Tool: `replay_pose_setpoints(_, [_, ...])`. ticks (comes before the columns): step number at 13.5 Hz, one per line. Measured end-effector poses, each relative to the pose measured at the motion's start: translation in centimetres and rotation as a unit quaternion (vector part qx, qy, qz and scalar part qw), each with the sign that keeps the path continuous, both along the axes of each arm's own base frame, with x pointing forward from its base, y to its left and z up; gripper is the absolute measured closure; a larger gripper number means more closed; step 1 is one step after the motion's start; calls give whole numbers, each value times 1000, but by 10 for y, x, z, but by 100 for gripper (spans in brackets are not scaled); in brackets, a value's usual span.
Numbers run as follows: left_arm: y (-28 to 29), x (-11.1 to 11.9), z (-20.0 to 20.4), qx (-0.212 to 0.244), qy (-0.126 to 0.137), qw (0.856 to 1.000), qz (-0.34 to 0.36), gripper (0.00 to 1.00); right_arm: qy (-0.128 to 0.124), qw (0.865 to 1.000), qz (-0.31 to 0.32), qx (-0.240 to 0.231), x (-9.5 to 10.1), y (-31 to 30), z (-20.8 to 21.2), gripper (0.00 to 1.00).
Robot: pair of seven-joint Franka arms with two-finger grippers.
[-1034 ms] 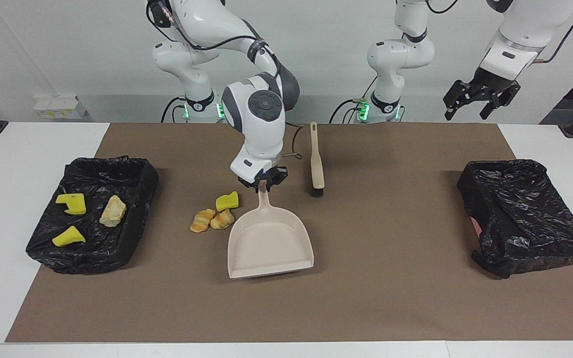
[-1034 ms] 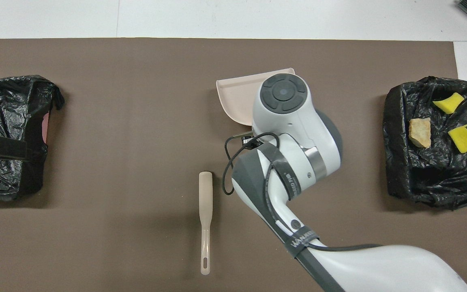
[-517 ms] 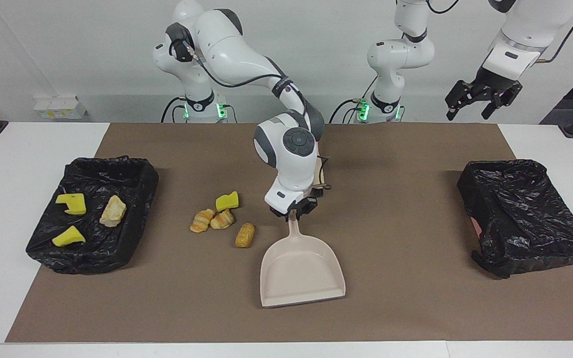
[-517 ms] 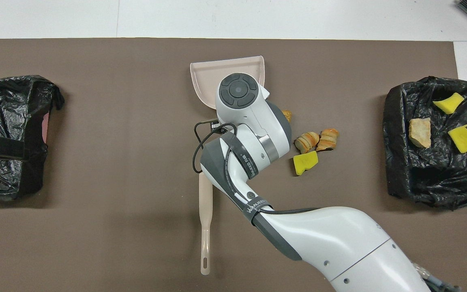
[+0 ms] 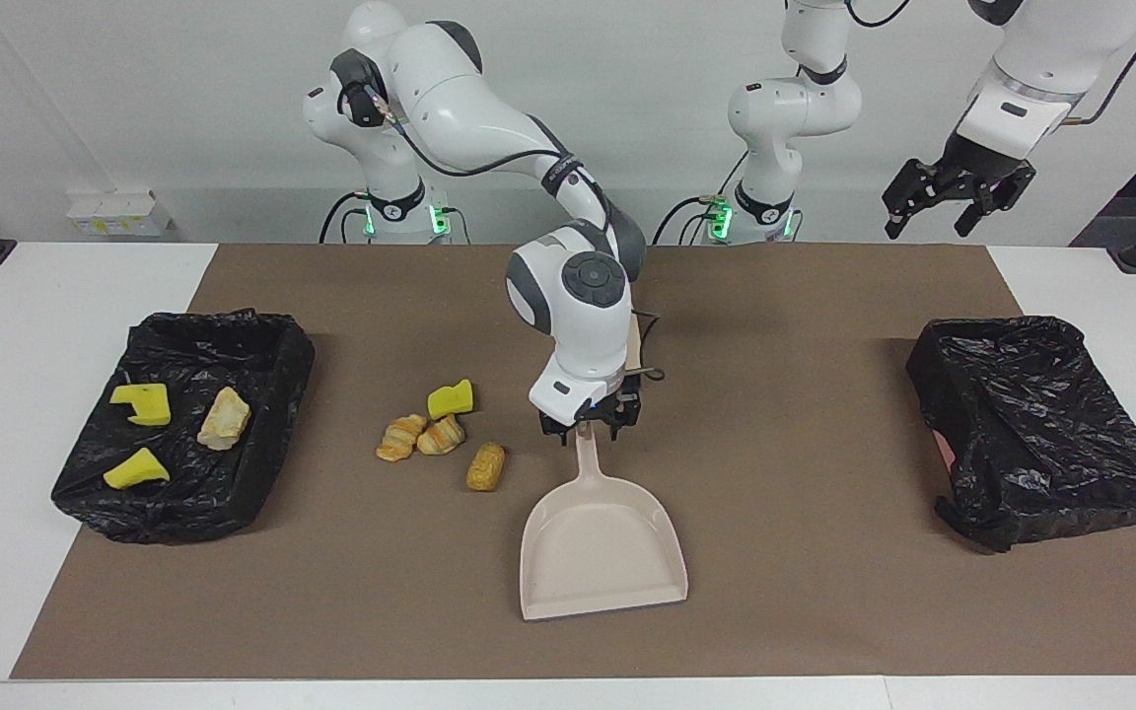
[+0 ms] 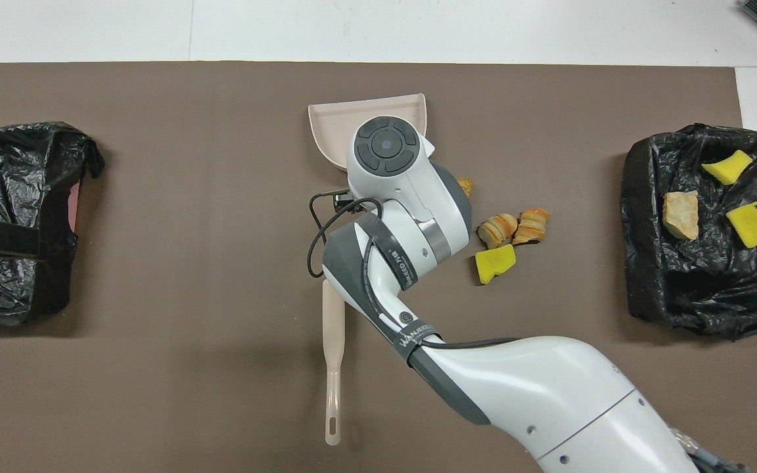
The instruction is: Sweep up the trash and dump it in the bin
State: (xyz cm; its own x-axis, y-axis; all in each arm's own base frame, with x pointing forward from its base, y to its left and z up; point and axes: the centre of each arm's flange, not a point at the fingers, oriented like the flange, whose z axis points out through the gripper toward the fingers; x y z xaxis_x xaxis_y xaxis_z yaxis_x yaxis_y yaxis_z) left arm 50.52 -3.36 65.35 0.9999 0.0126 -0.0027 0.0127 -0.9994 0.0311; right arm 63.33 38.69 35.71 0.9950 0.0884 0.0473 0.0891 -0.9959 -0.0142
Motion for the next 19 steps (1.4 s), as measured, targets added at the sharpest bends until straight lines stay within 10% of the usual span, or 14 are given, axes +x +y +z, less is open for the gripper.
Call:
replay_pose_setpoints(6, [0, 0, 0, 0, 0, 1000, 0, 0, 39, 999, 7, -17, -48, 17, 25, 0])
replay_pose_setpoints(19, [0, 0, 0, 0, 0, 1000, 0, 0, 108, 993, -41, 1, -247, 78, -4, 4])
